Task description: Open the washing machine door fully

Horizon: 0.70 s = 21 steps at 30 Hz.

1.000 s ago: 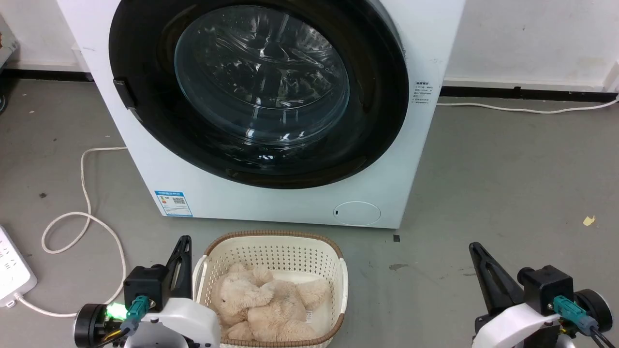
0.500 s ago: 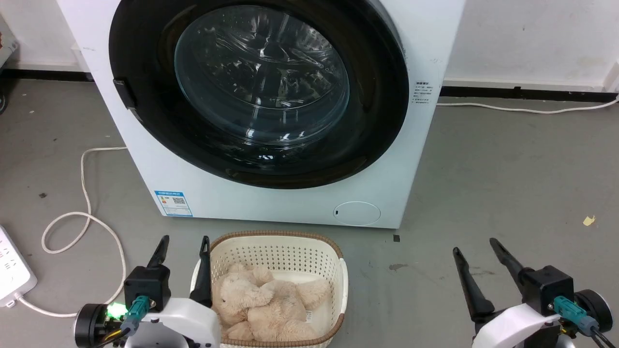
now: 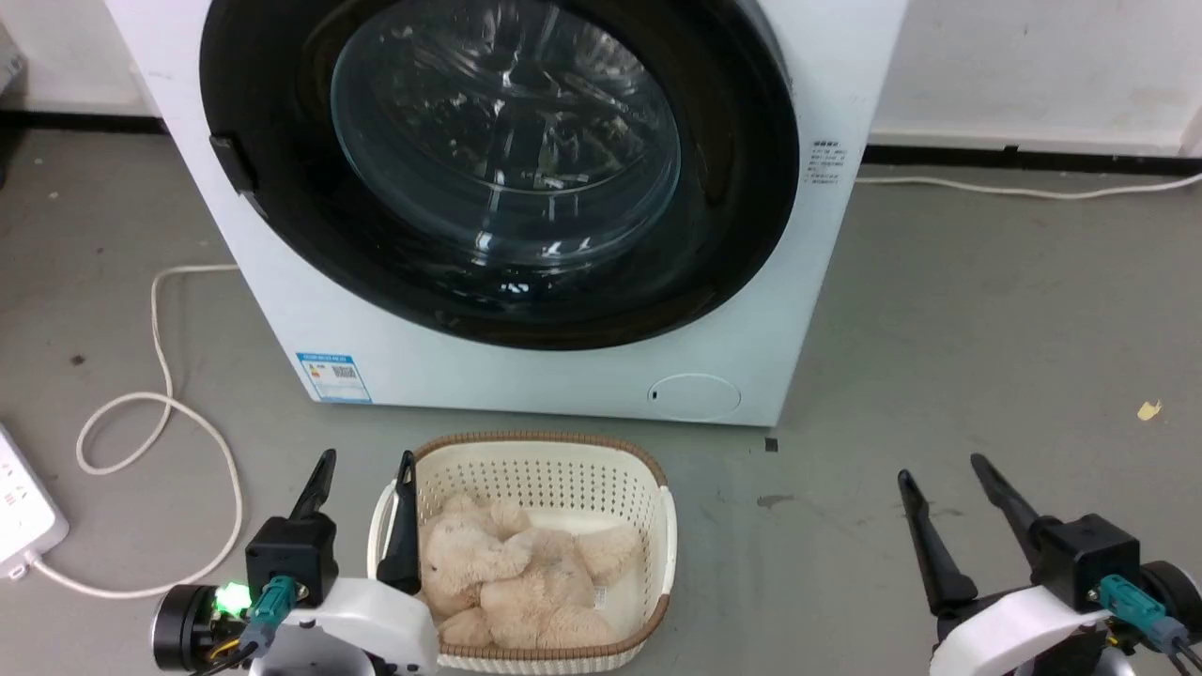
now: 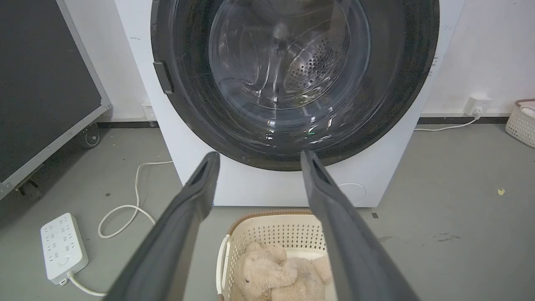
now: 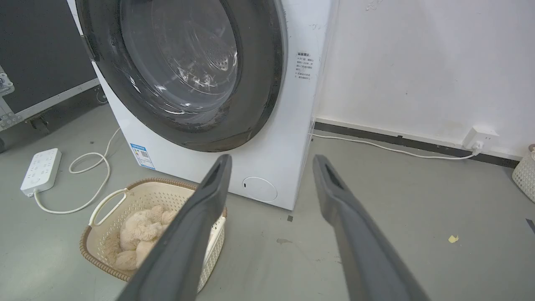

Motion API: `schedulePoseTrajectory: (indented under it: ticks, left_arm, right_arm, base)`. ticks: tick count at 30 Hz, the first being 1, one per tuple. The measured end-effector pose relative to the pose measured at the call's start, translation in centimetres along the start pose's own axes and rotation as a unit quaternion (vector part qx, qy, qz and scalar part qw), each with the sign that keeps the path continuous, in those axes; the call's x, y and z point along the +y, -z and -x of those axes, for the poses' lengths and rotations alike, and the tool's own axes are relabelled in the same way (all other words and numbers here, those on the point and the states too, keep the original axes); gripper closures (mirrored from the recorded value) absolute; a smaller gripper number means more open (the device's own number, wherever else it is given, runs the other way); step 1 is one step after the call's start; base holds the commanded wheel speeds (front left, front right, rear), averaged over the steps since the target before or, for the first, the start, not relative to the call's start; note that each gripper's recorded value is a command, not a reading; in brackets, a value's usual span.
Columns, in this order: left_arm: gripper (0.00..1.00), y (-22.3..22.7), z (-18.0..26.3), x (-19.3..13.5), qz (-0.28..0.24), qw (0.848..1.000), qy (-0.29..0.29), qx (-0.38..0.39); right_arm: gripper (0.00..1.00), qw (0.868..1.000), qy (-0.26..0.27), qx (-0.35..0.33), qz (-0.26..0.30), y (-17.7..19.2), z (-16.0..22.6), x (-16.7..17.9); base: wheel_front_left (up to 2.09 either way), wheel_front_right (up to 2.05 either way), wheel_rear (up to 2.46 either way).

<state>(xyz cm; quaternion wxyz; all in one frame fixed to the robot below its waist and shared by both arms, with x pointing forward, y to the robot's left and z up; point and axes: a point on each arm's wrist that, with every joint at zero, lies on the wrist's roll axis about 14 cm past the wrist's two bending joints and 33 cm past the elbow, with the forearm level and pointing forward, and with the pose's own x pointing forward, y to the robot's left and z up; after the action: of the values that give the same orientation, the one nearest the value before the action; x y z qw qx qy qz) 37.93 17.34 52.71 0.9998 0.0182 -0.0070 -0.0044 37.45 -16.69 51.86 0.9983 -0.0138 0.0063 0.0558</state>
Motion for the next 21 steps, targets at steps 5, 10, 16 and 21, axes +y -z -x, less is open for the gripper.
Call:
schedulePoseTrajectory:
  ticks: [5, 10, 16, 21]
  left_arm:
    - [0.00, 0.3, -0.4, -0.1, 0.000, 1.000, 0.000, 0.001]
    - [0.00, 0.4, -1.0, -0.2, 0.003, 1.000, 0.000, -0.001]
    - [0.00, 0.8, -1.6, -0.4, 0.005, 1.000, 0.003, -0.001]
    - [0.00, 1.0, -2.2, -0.5, 0.008, 1.000, 0.002, -0.002]
  right_arm:
    - [0.00, 1.000, 0.000, -0.005, 0.002, -0.3, -1.0, -0.1]
    - [0.00, 1.000, -0.005, -0.014, 0.011, -1.0, -2.3, -0.3]
    - [0.00, 1.000, -0.011, -0.020, 0.018, -1.7, -4.2, -0.7]
    - [0.67, 1.000, -0.015, -0.023, -0.001, -2.3, -6.0, -0.7]
  base:
    - [0.00, 0.00, 0.00]
    - [0.00, 0.00, 0.00]
    - [0.00, 0.00, 0.00]
    - [0.00, 0.00, 0.00]
